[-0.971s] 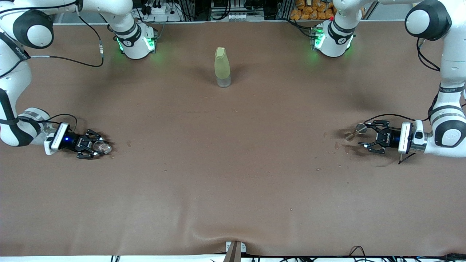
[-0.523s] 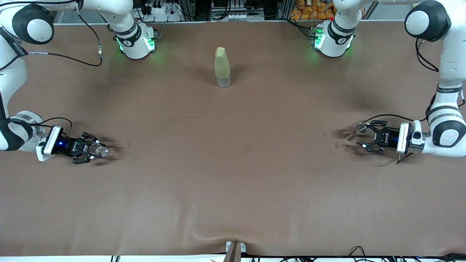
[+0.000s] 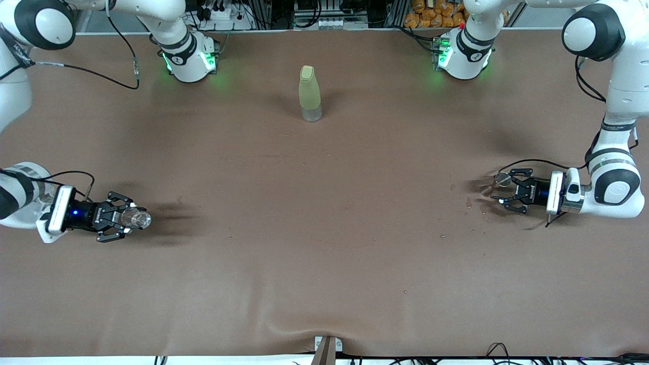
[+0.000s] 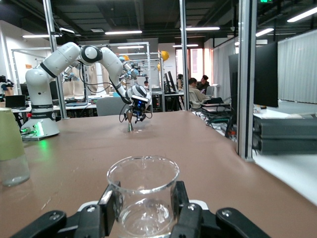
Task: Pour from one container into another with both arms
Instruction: 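Close the right gripper on the beaker while the left gripper grasps the jigger, then lift the beaker with the right gripper while the left gripper lifts the jigger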
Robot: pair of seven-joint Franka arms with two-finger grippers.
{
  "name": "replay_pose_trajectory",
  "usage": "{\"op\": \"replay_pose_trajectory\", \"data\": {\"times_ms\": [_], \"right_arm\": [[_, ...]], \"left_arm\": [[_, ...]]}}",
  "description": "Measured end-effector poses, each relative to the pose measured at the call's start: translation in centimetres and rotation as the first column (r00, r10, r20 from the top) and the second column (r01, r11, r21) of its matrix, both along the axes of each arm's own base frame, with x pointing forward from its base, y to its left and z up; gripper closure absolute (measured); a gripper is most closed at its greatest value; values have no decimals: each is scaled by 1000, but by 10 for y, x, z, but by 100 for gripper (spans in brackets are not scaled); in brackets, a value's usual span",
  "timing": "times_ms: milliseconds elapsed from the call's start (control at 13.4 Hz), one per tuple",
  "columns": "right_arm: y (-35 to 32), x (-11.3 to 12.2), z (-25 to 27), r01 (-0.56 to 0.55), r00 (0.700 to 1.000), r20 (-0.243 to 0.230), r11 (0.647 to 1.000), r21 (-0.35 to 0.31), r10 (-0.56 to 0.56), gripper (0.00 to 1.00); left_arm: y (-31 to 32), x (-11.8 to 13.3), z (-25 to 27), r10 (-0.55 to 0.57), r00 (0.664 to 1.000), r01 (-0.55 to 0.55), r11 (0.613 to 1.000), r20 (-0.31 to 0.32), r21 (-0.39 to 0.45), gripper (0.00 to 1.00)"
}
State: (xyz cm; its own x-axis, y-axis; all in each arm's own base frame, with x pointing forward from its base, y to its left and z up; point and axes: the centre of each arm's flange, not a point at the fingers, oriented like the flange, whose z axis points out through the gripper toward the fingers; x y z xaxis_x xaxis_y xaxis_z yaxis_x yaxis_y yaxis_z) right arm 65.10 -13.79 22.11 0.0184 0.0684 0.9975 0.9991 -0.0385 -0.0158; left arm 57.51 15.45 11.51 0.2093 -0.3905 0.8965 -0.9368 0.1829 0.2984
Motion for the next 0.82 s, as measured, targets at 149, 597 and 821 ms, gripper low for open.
{"op": "replay_pose_trajectory", "data": {"times_ms": [149, 597, 821], "right_arm": [[10, 2, 11, -14, 1000, 8, 1000, 3, 14, 51], [49, -36, 4, 27, 999, -30, 999, 37, -26, 51], [73, -66, 4, 42, 999, -26, 998, 43, -41, 51]], "left_arm": [[0, 0, 0, 2, 1000, -2, 1000, 1, 2, 46], [1, 1, -1, 4, 1000, -4, 1000, 3, 6, 75], [0, 1, -1, 4, 1000, -4, 1000, 4, 7, 79]]}}
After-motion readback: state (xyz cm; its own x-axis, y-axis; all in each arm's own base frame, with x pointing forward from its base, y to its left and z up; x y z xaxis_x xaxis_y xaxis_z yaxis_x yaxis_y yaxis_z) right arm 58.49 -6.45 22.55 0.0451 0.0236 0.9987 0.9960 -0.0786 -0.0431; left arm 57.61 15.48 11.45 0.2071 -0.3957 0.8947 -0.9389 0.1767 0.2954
